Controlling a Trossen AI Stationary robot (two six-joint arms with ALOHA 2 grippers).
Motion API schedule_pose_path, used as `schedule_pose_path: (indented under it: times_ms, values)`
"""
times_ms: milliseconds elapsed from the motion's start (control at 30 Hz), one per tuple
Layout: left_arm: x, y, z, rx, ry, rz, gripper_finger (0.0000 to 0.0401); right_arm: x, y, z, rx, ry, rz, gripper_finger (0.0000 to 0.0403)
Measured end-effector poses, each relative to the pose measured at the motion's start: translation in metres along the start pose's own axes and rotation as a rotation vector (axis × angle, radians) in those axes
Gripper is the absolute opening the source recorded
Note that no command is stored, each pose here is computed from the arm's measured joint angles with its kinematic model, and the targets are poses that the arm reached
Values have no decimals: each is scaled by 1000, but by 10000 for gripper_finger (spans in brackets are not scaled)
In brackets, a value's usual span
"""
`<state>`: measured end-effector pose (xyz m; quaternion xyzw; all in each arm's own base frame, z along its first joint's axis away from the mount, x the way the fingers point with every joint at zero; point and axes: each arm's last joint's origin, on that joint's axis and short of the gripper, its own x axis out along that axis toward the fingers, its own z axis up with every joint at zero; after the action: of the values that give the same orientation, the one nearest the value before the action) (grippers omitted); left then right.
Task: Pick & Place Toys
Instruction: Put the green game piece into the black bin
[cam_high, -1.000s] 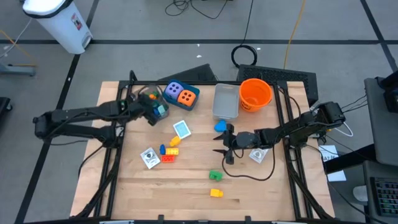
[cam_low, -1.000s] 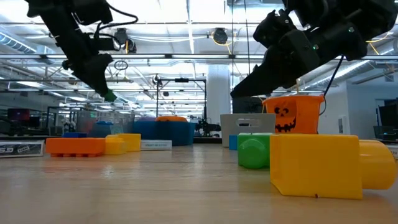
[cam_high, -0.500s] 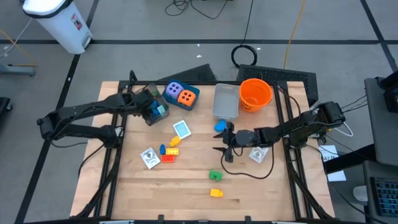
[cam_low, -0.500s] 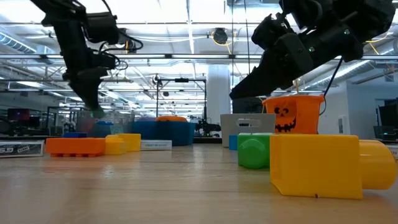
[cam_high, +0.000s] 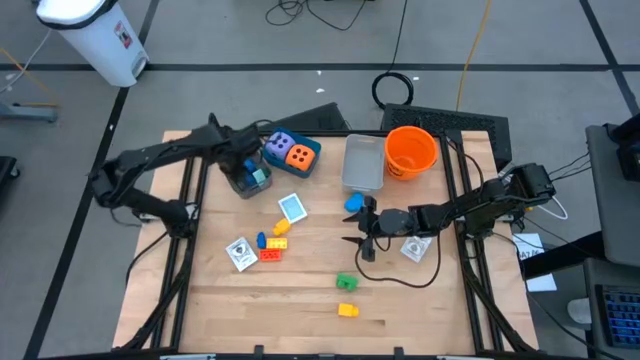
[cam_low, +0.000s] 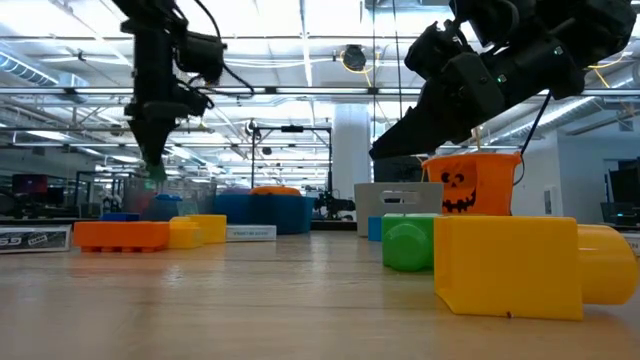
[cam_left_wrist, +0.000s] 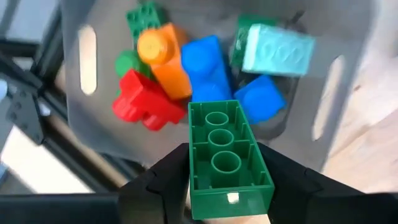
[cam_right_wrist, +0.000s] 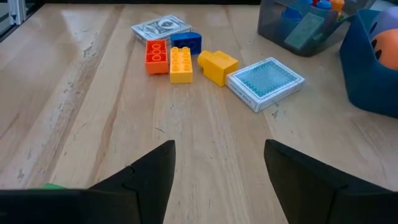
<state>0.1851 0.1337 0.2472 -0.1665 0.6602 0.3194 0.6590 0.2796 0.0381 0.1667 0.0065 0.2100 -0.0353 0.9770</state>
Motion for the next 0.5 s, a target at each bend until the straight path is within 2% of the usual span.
schedule_pose_path:
  times_ms: [167, 300, 500]
  values:
    - [10, 6, 17, 6, 156, 14, 158, 0, 0, 0, 0, 2, 0, 238]
    - [18, 7, 26, 15, 206, -18, 150, 0, 0, -2, -3, 15, -1, 238]
    - [34, 5, 29, 47, 316, -36, 176, 0, 0, -2, -4, 17, -1, 238]
